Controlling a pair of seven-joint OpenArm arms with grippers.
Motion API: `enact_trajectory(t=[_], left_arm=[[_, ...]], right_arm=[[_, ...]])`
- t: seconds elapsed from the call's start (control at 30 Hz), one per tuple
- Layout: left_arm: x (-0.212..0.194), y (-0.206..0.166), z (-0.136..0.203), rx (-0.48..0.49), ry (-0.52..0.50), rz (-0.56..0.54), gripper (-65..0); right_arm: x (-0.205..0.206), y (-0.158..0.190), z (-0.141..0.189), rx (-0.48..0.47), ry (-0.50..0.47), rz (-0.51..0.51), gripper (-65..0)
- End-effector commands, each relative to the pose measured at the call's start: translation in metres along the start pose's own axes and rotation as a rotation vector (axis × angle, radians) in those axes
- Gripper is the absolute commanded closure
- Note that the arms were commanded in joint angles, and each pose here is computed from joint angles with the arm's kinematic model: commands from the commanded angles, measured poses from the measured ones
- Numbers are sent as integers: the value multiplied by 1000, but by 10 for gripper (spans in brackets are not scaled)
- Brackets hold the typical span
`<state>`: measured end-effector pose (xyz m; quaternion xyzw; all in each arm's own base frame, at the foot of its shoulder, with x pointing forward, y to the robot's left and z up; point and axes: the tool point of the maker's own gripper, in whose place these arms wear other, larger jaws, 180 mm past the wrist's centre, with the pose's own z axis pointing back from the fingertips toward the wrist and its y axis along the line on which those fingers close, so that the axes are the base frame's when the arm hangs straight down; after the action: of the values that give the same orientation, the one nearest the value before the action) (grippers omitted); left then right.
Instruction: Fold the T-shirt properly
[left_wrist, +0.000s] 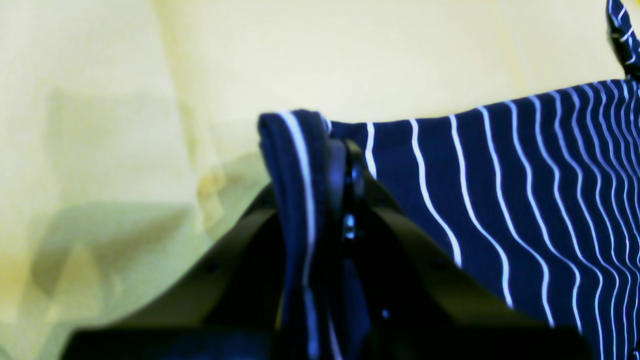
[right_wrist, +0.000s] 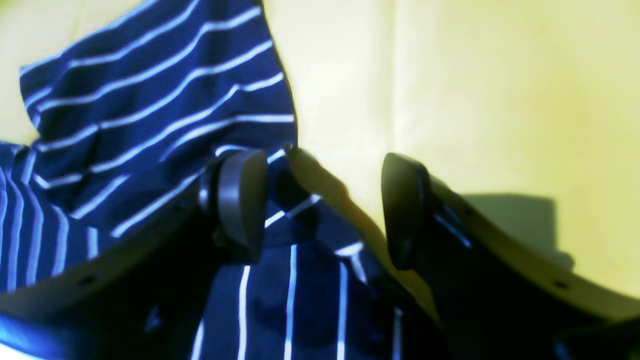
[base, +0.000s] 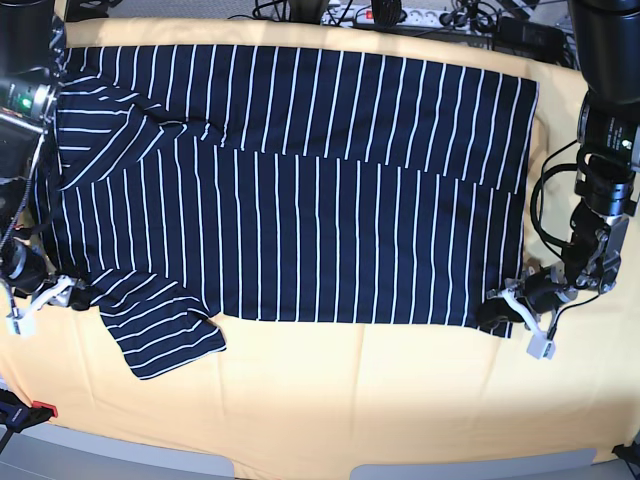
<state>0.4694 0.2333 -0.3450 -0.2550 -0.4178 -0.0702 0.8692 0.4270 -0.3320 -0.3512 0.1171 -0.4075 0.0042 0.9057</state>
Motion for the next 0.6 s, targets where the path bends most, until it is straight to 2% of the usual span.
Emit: enact_trajectory(t=[0.0,0.2,0.27,0.4,0.57], left_arm=[[32,2,7,4,-82,-7,0],[32,2,7,4,-82,-6,0],[32,2,7,5,-82,-7,0],[34,2,7,3,-88,-8,0],[39,2,8,4,-115,-9,0]], right_arm=[[27,-6,8,-14,-72,21,-380],[26,-1,4,-4,-72,19,-366],[30,-1,4,-4,-95,20,-296],[41,4,6,17,-121,41,0],[60,6,8,26,-153,54,0]])
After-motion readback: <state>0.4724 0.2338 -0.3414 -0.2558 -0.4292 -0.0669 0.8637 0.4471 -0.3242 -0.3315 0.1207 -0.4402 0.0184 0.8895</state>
